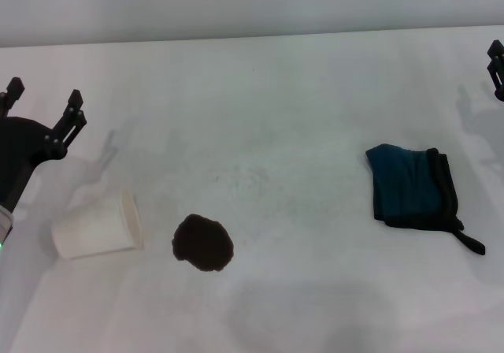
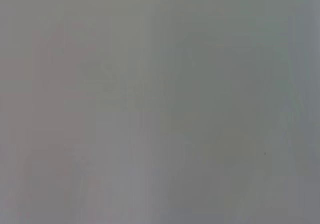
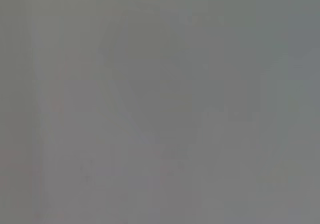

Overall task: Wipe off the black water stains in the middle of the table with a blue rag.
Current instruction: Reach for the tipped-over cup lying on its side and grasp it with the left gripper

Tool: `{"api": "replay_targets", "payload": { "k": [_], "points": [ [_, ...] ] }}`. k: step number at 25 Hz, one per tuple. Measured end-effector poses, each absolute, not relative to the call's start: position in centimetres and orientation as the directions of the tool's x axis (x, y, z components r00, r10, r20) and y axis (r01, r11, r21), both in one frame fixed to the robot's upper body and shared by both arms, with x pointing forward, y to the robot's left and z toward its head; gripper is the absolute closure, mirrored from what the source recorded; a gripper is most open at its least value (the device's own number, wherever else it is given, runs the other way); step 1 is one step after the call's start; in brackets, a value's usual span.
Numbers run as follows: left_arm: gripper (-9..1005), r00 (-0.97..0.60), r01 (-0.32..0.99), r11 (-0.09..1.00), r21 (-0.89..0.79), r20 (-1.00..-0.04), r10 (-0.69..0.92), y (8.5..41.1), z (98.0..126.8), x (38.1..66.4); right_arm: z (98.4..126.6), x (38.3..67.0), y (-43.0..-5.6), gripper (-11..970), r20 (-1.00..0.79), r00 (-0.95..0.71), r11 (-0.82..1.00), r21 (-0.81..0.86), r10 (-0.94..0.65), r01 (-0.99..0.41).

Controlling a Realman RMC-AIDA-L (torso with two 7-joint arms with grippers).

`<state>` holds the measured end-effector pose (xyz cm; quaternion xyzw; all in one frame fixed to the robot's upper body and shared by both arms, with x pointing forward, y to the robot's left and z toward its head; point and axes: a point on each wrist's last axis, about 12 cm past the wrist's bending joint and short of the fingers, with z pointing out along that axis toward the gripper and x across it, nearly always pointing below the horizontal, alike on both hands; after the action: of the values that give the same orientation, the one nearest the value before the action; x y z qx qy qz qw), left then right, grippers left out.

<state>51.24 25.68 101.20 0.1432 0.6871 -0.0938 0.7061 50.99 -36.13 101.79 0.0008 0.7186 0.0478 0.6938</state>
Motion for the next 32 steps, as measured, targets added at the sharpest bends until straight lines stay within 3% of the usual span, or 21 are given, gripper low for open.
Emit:
{"api": "replay_targets", "payload": {
  "k": [20, 25, 32],
  "points": [
    [137, 0.013, 0.343, 0.939, 0.016, -1.0, 0.013, 26.2, 101.3, 51.4, 101.4, 50.5, -36.1, 541, -0.996, -0.051, 0.995, 0.08, 0.077, -0.059],
    [137, -0.046, 0.416, 0.907, -0.066, -0.998, -0.052, 27.2, 102.2, 53.3, 101.5, 50.5, -36.2, 541, -0.996, -0.051, 0.995, 0.077, 0.074, -0.057],
    [136, -0.199, 0.591, 0.798, -0.117, -0.98, 0.004, 28.0, 105.0, 57.3, 101.7, 51.0, -36.3, 541, -0.997, -0.048, 0.996, 0.063, 0.06, -0.06]
  ]
}}
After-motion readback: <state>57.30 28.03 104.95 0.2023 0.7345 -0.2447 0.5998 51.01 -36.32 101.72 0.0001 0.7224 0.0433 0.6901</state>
